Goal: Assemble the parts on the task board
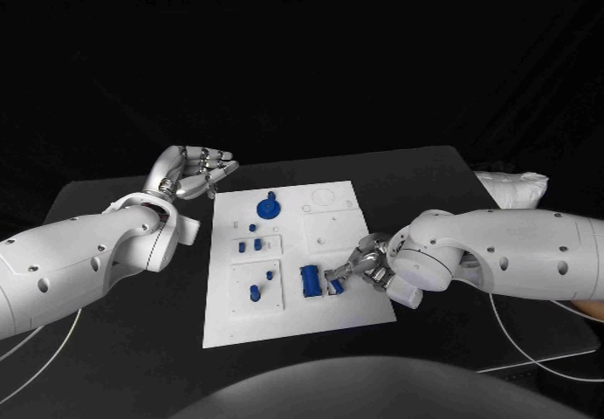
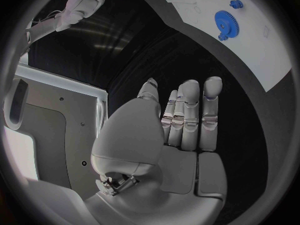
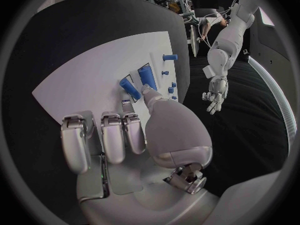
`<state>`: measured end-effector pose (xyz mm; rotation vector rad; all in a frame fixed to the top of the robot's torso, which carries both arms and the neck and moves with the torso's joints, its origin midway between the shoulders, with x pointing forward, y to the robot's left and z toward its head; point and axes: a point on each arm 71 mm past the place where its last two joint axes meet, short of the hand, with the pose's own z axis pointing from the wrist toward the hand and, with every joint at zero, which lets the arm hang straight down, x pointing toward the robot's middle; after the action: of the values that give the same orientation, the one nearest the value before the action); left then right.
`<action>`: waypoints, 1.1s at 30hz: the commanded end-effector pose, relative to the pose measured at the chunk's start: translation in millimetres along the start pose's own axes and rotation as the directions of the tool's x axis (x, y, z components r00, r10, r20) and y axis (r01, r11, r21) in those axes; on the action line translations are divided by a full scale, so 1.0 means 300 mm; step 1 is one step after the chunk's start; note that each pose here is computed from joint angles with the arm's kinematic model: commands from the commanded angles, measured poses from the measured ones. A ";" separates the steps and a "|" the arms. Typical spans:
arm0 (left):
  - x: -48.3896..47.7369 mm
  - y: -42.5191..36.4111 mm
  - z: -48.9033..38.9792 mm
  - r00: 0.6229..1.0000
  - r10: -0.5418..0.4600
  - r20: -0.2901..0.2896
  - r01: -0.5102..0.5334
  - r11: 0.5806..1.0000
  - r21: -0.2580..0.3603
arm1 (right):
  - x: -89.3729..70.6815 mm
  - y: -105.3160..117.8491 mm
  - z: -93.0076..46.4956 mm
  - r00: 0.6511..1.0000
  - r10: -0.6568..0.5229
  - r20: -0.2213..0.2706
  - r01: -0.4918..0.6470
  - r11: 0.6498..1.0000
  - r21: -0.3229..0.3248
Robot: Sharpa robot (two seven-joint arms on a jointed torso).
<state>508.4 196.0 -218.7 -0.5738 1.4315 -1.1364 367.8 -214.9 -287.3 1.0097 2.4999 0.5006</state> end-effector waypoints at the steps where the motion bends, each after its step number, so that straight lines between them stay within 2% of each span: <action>1: 0.007 -0.005 0.002 1.000 -0.009 -0.013 0.009 1.000 0.006 | -0.002 -0.001 -0.001 0.999 -0.042 0.013 0.042 0.999 -0.007; 12: 0.005 -0.004 0.001 1.000 -0.009 -0.013 0.009 1.000 0.005 | -0.009 -0.002 -0.006 0.997 -0.066 0.042 0.067 0.998 -0.019; 27: 0.006 -0.005 0.001 1.000 -0.010 -0.015 0.010 1.000 0.005 | -0.015 -0.005 -0.007 0.996 -0.070 0.055 0.071 0.997 -0.017; 33: 0.006 -0.004 0.001 1.000 -0.010 -0.016 0.010 1.000 0.005 | -0.022 -0.014 -0.012 0.992 -0.113 0.061 0.113 0.993 -0.011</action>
<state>508.3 196.1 -218.9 -0.5749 1.4341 -1.1370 368.9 -222.7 -284.7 0.9253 2.4643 0.4650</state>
